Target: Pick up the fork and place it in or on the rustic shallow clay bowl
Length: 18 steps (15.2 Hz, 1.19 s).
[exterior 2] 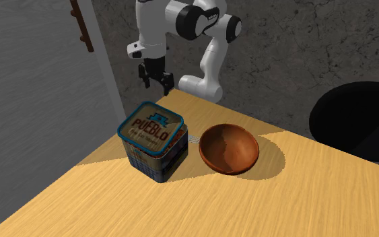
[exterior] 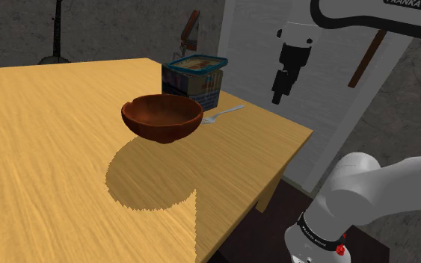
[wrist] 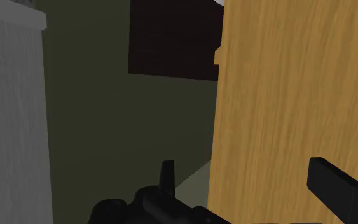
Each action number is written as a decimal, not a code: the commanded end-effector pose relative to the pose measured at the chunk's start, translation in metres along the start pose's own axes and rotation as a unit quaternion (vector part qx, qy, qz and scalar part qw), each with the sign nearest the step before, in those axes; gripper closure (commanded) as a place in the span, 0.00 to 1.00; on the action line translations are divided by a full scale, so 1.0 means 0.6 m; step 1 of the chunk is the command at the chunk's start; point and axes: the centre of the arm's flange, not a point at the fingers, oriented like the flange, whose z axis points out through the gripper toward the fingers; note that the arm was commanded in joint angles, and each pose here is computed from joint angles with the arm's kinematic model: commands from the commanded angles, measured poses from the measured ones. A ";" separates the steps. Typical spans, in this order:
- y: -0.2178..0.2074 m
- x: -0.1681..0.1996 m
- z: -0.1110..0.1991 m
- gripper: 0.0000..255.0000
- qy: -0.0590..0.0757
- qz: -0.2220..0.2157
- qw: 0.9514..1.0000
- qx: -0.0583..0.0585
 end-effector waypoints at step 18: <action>-0.264 0.189 -0.014 0.00 0.044 -0.538 0.841 0.040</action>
